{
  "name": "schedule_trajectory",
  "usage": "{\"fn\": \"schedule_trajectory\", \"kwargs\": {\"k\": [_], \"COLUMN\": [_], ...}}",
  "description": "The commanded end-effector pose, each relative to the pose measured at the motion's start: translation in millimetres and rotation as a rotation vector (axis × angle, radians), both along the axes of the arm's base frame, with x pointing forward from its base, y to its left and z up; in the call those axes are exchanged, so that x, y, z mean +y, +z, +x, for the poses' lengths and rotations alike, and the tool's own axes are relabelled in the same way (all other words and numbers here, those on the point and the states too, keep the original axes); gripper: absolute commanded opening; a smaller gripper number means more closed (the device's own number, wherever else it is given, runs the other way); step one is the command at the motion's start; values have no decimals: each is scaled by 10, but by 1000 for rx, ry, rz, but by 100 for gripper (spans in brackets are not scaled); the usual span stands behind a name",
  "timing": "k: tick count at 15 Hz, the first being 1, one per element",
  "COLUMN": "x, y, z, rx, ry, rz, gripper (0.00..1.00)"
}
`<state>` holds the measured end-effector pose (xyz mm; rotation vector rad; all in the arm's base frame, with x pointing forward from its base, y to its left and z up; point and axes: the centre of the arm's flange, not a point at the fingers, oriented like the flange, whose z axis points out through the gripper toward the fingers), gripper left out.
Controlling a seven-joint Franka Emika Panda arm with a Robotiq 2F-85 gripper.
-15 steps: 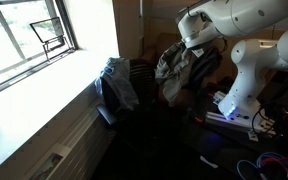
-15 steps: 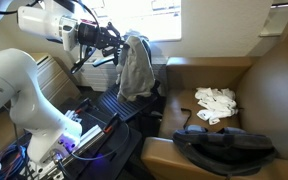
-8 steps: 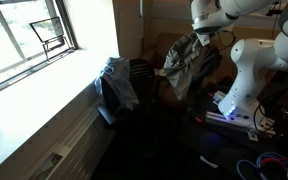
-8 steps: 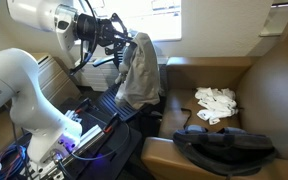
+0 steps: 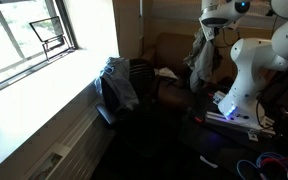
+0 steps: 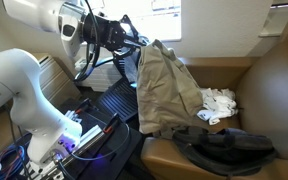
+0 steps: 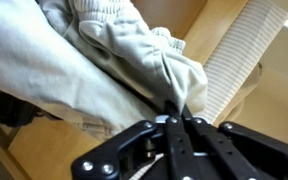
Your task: Move the pair of shorts from the chair to the couch
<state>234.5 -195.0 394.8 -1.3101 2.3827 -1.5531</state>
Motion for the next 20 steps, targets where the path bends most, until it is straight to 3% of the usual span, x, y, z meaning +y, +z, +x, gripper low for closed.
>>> {"fn": "schedule_trajectory", "kwargs": {"k": [1,2,6,7,8,11,13,17,20], "x": [-488,-801,-1455,-1517,-1164,-1304,-1404,-2295,-2608], "y": [-31,-42,-153,-251,-169,-333,-276,-282,-431], "z": [19,89,336,498,48,291,243,539,757], "rx": [-156,-188,-242,-213,-224,-232,-343,-517,-629], "ry": [32,8,-39,-40,-29,-28,55,209,257], "rz": [119,161,345,402,314,408,436,502,589], "gripper": [1,1,1,1,4,1,1,1,1]}}
